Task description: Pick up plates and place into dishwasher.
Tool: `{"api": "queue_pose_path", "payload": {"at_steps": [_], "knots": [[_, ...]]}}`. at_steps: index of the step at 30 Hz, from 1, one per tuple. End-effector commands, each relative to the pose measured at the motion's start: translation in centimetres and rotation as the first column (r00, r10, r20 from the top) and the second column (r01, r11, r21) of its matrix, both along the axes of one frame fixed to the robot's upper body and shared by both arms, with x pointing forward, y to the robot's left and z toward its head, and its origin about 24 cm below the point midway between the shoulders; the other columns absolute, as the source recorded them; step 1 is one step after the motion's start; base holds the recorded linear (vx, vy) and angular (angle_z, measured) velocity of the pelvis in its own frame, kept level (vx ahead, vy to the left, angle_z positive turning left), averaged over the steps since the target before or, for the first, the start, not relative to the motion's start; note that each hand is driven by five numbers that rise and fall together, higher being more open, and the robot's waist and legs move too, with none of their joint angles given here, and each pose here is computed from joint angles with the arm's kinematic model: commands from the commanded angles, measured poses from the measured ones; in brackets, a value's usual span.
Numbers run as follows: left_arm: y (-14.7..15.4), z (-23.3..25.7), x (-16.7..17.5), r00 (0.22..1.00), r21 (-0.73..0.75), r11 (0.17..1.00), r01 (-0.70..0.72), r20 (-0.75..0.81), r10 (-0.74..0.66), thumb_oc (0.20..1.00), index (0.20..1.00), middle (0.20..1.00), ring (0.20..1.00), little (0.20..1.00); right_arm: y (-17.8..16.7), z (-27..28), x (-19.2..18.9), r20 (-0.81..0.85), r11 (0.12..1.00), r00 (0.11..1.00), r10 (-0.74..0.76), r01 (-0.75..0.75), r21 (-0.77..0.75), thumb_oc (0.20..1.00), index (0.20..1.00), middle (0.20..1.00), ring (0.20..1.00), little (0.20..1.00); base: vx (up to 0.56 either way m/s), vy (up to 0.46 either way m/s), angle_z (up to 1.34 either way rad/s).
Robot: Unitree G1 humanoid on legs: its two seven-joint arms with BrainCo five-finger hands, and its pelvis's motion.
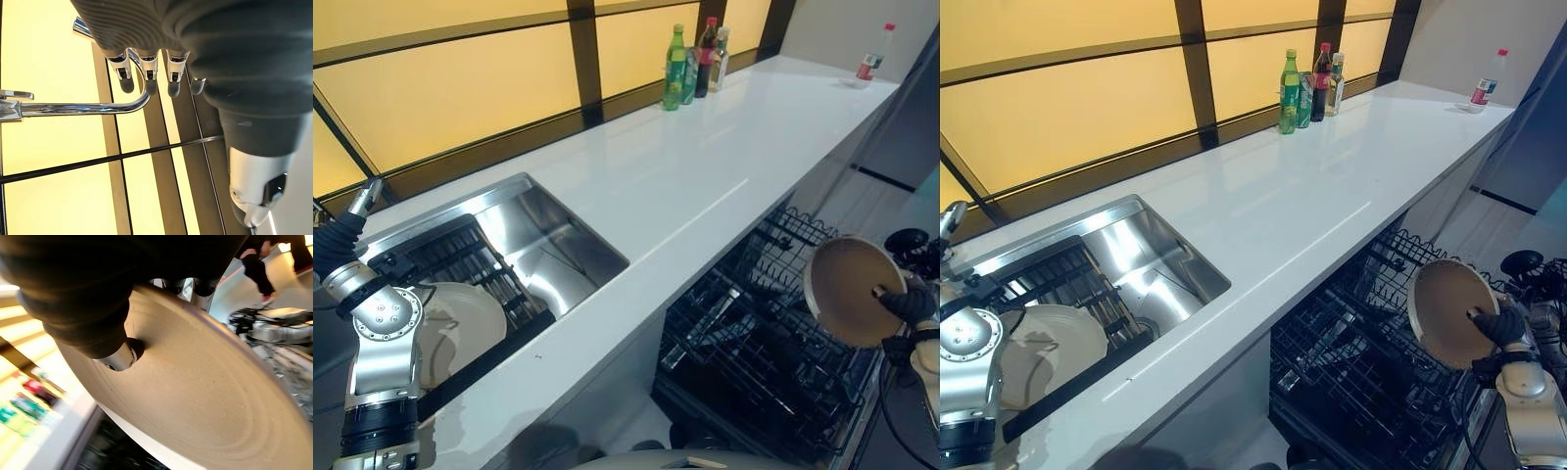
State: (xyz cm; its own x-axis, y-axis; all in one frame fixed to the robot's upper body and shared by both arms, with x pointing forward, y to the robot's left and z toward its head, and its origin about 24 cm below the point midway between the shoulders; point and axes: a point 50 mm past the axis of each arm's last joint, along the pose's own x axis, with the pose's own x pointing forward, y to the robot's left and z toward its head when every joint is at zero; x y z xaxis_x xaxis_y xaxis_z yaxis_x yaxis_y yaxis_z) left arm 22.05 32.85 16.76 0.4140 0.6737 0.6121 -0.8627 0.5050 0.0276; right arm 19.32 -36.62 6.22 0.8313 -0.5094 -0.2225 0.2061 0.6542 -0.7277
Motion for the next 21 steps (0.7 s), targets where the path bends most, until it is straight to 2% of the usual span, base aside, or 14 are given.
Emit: {"api": "queue_pose_path", "payload": {"at_steps": [1,9,14,21], "knots": [[1.3,1.9,-0.6,0.998,0.111,0.993,-0.047,0.047,0.042,1.0,1.0,1.0,1.0,1.0,1.0,1.2,1.7,0.017,0.994,0.995,0.103,-0.102,-0.042,0.2,0.2,0.2,0.2,0.2,0.03,-0.046,0.02],[1.1,1.9,-0.3,0.999,0.112,0.993,-0.033,0.039,0.028,1.0,1.0,1.0,1.0,1.0,1.8,0.2,2.4,-0.142,0.965,0.956,0.257,-0.263,-0.026,0.2,0.2,0.2,0.2,0.2,0.01,-0.031,0.09],[1.0,1.9,-0.4,0.999,0.119,0.993,-0.022,0.029,0.018,1.0,1.0,1.0,1.0,1.0,3.0,-0.7,2.5,-0.287,0.913,0.877,0.386,-0.408,-0.021,0.2,0.2,0.2,0.2,0.2,0.03,-0.023,0.06],[1.2,1.8,-0.5,1.0,0.122,0.992,-0.022,0.023,0.019,1.0,1.0,1.0,1.0,1.0,4.5,-1.8,2.5,-0.395,0.854,0.788,0.473,-0.52,-0.013,0.2,0.2,0.2,0.2,0.2,0.02,-0.002,0.01]]}}
